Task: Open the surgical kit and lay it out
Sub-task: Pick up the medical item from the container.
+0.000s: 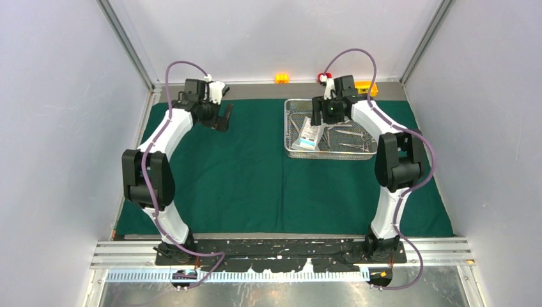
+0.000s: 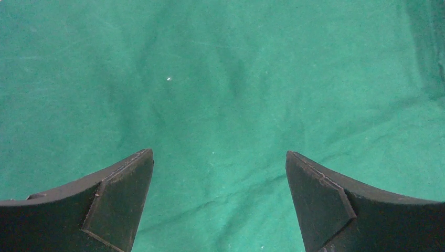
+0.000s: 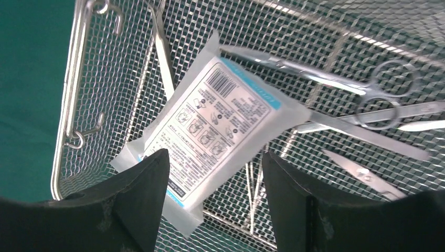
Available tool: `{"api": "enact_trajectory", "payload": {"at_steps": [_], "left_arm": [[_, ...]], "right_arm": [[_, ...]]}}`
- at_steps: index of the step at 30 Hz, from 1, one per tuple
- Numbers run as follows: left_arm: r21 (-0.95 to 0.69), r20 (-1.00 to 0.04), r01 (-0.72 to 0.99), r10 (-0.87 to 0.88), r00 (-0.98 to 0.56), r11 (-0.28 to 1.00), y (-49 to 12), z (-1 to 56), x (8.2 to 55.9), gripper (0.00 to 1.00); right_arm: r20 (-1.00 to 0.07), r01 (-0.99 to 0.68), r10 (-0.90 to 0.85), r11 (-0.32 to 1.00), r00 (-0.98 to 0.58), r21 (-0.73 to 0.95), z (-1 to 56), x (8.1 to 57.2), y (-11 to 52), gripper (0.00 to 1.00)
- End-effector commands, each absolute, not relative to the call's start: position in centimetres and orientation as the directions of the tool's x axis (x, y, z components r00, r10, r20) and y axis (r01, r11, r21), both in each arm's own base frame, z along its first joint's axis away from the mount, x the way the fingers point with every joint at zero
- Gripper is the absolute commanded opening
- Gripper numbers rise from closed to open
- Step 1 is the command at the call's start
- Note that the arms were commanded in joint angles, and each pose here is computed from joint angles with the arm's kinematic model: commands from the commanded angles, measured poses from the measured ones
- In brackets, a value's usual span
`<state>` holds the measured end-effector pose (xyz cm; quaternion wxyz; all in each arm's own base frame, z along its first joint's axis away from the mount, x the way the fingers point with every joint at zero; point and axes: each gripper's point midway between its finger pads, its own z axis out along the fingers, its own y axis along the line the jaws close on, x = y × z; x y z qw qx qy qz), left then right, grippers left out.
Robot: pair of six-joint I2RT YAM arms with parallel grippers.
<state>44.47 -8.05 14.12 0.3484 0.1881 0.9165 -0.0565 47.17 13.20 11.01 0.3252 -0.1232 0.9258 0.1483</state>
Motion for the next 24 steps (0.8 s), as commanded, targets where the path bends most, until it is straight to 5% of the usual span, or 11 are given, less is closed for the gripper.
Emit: {"api": "enact_trajectory", "payload": {"at_steps": [1,9,24], "left_arm": [[-0.021,-0.733,0.431,0.279,-0.621,0.902,-9.5,18.0,44.1,1.00],[-0.057,-0.745,0.457,0.267,-0.612,0.888,-10.3,18.4,44.0,1.00],[-0.071,-0.750,0.470,0.264,-0.607,0.880,-10.6,18.9,43.5,1.00]], "right_arm": [[-0.621,-0.298,-0.043,0.902,-0.782,0.313,11.0,47.8,15.2,0.70],[-0.543,-0.283,-0.057,0.896,-0.838,0.342,7.9,46.5,16.1,0.61],[-0.579,-0.315,-0.073,0.890,-0.812,0.330,11.0,46.8,16.1,0.01]]}}
